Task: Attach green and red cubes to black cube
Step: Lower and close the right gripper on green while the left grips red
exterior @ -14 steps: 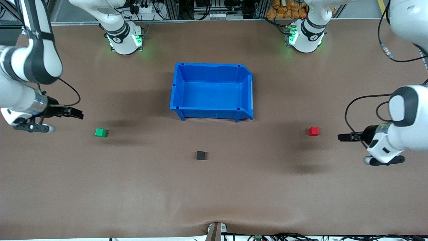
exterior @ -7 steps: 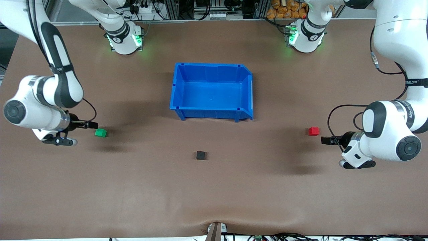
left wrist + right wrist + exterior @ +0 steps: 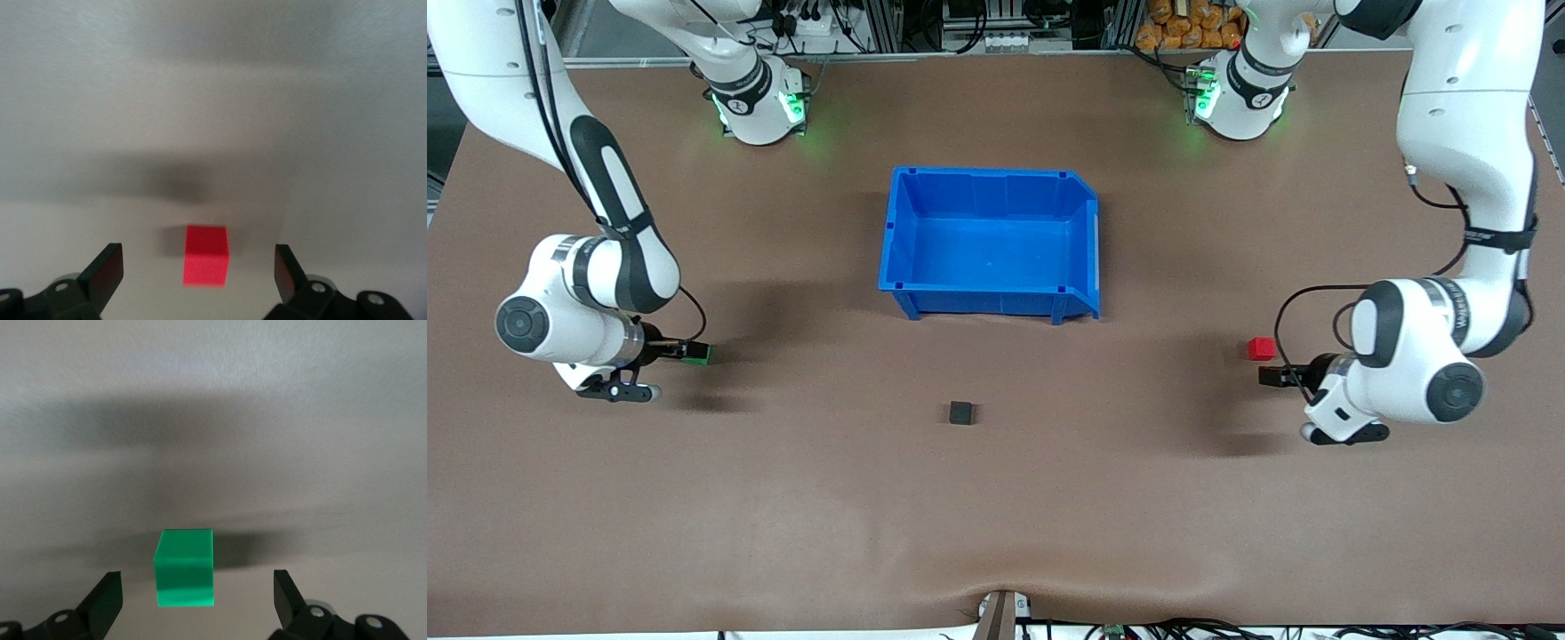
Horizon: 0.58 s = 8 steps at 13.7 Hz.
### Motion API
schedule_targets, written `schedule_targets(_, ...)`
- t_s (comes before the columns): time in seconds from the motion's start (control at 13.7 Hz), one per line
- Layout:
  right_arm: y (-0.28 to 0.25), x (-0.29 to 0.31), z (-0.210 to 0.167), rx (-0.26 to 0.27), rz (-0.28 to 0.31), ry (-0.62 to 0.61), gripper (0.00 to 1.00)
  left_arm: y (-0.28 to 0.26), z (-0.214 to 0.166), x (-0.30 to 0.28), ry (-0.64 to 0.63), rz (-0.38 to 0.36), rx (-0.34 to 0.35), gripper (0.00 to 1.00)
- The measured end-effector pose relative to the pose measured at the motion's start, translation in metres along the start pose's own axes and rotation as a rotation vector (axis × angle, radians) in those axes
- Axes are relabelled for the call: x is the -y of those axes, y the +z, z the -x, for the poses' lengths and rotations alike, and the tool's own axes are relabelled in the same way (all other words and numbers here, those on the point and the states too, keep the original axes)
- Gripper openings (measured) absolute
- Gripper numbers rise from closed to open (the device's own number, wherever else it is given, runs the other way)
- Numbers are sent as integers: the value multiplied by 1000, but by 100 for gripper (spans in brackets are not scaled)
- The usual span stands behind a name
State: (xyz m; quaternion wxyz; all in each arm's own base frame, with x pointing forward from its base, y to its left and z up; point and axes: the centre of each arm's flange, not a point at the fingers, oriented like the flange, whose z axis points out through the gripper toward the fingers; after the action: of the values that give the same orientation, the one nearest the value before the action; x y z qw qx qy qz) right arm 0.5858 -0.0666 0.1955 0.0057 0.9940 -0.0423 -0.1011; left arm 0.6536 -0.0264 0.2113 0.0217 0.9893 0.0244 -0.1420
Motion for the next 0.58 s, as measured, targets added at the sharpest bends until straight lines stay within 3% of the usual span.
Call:
schedule_targets(0.29,9,1,-2,-1,1,-4,100,45,11,-8,12,-5,-30,100)
schedule_targets(0.58,21,3,-2,12,2,-12,99,53,17,-9,13,-7,-16,99)
